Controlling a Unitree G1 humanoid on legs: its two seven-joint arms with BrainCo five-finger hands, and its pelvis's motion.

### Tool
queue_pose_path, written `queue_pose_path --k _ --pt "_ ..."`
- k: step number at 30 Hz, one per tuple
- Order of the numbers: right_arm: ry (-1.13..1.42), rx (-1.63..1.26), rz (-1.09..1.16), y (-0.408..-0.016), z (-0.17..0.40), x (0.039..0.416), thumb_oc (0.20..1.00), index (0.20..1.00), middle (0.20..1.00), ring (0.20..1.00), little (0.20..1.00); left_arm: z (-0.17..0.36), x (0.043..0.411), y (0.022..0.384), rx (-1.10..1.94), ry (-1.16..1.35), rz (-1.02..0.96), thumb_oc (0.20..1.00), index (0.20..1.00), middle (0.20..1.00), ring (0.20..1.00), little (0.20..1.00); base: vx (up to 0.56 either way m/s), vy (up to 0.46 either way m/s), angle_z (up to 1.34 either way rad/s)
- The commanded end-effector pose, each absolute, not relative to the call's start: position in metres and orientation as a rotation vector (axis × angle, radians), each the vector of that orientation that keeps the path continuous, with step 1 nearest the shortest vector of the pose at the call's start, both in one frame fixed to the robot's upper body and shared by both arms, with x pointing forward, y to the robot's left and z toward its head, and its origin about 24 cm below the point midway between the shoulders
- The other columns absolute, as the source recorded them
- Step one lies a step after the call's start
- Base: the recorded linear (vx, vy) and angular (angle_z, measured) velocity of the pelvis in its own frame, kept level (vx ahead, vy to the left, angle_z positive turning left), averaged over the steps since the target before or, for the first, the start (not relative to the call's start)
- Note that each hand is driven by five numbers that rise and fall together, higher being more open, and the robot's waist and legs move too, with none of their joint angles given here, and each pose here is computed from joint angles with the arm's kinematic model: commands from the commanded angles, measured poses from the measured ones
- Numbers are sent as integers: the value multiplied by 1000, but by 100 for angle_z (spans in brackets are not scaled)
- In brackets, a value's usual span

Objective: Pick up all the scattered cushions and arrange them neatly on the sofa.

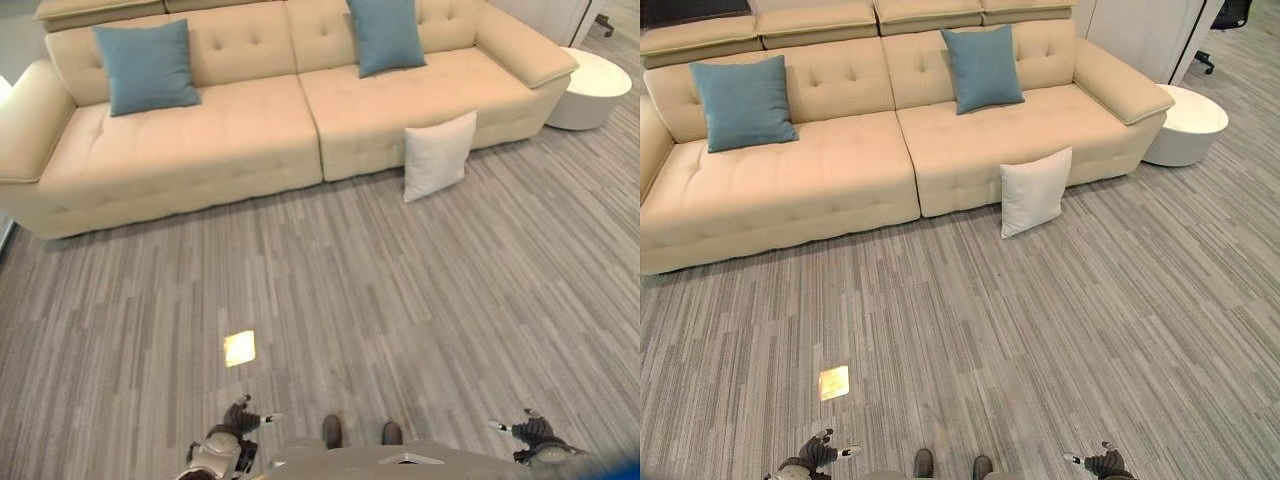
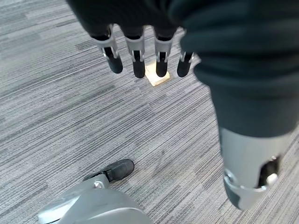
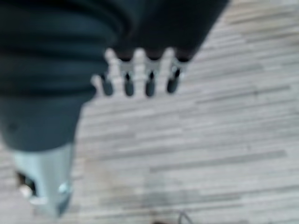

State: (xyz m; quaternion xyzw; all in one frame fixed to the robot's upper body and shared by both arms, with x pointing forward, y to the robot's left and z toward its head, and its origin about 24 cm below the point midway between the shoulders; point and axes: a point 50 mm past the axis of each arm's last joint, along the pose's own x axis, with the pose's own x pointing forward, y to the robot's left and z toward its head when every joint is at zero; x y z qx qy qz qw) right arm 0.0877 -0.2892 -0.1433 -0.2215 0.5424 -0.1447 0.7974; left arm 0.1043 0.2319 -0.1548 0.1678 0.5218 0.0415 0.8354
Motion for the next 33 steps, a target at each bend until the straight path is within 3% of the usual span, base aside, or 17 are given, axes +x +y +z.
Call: queue_pose_path --k 1,17,33 --pt "1164 -487 -313 -288 -143 94 1000 1000 1000 1000 1000 -150 121 238 393 1075 112 1000 1000 1000 1000 1000 15 26 -14" --pt "1130 -520 -264 -282 -141 109 1000 1000 1000 1000 1000 -144 135 241 406 1021 127 1000 1000 1000 1000 1000 -15 -12 -24" --pt "1087 -445 -322 -281 -140 112 1000 1000 1000 1000 1000 -146 148 217 397 1007 50 1000 1000 1000 1000 1000 8 -108 7"
